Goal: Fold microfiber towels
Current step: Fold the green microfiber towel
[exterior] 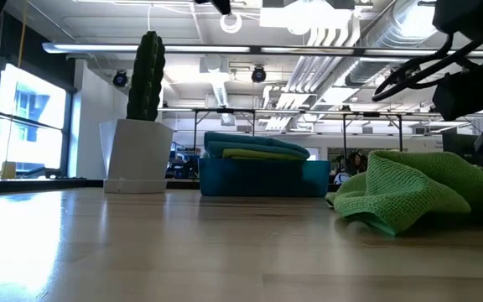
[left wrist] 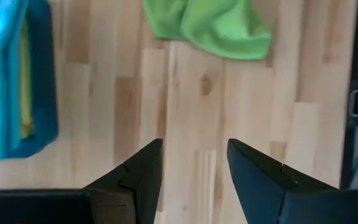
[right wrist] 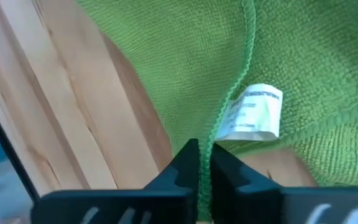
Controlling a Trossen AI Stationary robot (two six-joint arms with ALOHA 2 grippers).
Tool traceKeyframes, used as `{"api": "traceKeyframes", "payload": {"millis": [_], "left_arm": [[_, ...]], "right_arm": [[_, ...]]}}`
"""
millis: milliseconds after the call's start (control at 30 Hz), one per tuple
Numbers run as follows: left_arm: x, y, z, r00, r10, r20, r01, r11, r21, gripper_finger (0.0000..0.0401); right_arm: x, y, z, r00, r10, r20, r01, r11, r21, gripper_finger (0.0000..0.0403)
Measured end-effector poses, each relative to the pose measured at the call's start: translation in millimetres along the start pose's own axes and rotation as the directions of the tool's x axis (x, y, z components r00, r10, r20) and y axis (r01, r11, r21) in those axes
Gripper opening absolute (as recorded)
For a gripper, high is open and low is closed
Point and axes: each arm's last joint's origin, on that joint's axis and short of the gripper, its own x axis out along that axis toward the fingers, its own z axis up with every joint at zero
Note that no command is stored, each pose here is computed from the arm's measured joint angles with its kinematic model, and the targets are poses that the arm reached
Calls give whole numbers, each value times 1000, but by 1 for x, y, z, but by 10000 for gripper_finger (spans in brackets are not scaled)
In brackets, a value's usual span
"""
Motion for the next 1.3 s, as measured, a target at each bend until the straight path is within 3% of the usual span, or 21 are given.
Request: {"api": "traceKeyframes", "payload": {"millis": [167,433,667,900,1100,1300], "left_arm": [[3,-13,4,996,-73,41,72,997,34,170],[9,-35,13,977,-183,107,175,981,86,170],[16,-53,25,949,-229,215,207,971,122,170],[62,-65,54,915,-249,318,177,955,238,170],[104,-52,75,902,-237,361,143,953,268,170],[128,-37,97,835,-303,460,185,941,283,170]], "right_arm": [[2,6,-4,1000,-11,20,11,1000,4,5],[-15,39,-4,996,47,76,-36,988,-150,1],[-51,68,-8,990,-43,136,81,955,-285,0],[-71,81,-15,985,-86,150,139,913,-385,0],[-87,98,-18,972,-48,232,160,857,-490,0],[-97,107,-18,953,-28,302,200,806,-558,0]]}}
